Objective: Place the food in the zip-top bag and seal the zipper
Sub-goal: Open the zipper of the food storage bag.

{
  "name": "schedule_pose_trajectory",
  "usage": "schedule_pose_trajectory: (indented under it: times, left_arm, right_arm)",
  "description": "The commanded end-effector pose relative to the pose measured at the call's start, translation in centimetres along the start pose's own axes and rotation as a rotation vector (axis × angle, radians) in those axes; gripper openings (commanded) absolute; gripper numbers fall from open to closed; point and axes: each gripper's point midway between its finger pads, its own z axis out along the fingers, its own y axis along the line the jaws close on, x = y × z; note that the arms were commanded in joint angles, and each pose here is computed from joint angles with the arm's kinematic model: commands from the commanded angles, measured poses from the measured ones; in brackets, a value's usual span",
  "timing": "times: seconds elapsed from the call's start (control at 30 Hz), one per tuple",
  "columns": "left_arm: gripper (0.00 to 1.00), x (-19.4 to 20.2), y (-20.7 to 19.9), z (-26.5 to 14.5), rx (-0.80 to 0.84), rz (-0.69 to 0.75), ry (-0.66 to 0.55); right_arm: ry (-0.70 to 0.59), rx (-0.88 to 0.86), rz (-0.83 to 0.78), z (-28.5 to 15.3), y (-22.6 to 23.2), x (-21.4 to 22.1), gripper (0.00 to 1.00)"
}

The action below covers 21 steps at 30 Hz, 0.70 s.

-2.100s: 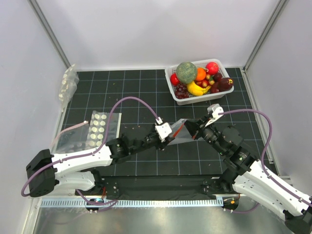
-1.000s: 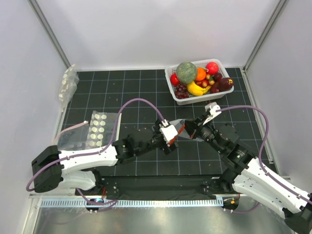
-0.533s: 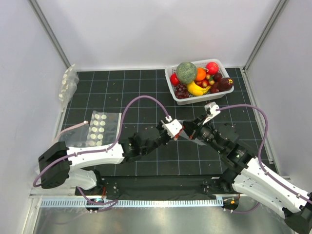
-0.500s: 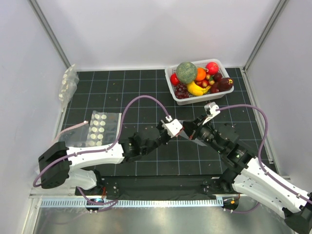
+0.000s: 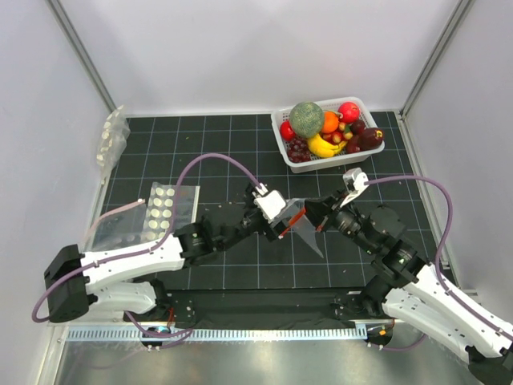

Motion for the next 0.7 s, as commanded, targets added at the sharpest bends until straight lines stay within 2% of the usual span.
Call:
schedule_pose_trajectory:
  times: [0.0, 0.1, 0.13, 0.17, 0.2, 0.23, 0.3, 0.33, 0.43, 0.47, 0.5, 0.53, 0.6, 0.67]
  left_arm:
    - [0.89, -0.8, -1.3, -0.3, 0.107, -0.002, -0.018]
    - [0.91, -0.7, -2.1, 0.0, 0.154, 0.014, -0.021]
    - [0.89, -0.5, -2.3, 0.2, 0.159, 0.019, -0.013]
    - [0.82, -0.5, -2.5, 0.3, 0.172, 0.025, -0.01]
    - [0.82, -0.3, -2.6, 0.3, 0.175, 0.028, -0.005]
    - [0.66, -0.4, -3.1, 0.3, 0.205, 0.029, -0.008]
    - [0.46, -0.7, -3.9, 0.0, 0.256, 0.027, -0.019]
    - [0.29, -1.0, -4.5, -0.3, 0.29, 0.018, -0.03]
    - [0.02, -2.0, -4.7, -1.0, 0.306, -0.035, -0.058]
    - [0.0, -2.4, -4.7, -1.3, 0.307, -0.052, -0.068]
    - [0.0, -2.5, -4.7, -1.4, 0.304, -0.072, -0.068]
    - [0.0, -2.3, -4.3, -1.3, 0.286, -0.125, -0.052]
    - [0.0, -1.2, -2.3, -0.6, 0.242, -0.195, 0.009]
    - [0.0, -0.4, -1.6, -0.2, 0.265, -0.328, 0.049]
  right_arm:
    - [-0.039, -0.095, -0.024, -1.0, 2.6, -3.1, 0.01]
    - [-0.012, -0.132, -0.017, -1.4, 3.7, -3.4, 0.01]
    - [-0.003, -0.156, -0.013, -1.6, 4.2, -3.4, 0.01]
    - [-0.003, -0.17, -0.013, -1.7, 4.5, -3.6, 0.01]
    - [0.002, -0.183, -0.012, -1.7, 4.8, -3.6, 0.01]
    - [0.009, -0.195, -0.011, -1.8, 5.0, -3.5, 0.01]
    - [0.02, -0.2, -0.017, -1.7, 5.1, -3.4, 0.01]
    - [0.028, -0.193, -0.023, -1.6, 4.9, -3.2, 0.01]
    - [0.044, -0.163, -0.057, -1.2, 4.1, -2.7, 0.03]
    - [0.04, -0.129, -0.072, -1.0, 3.4, -2.7, 0.12]
    - [0.045, -0.1, -0.079, -0.9, 2.8, -2.5, 0.28]
    - [0.039, -0.075, -0.08, -0.8, 2.4, -2.6, 0.36]
    - [0.025, -0.002, -0.081, -0.8, 1.0, -2.6, 0.45]
    - [-0.016, 0.101, -0.077, -1.1, -0.9, -3.1, 0.47]
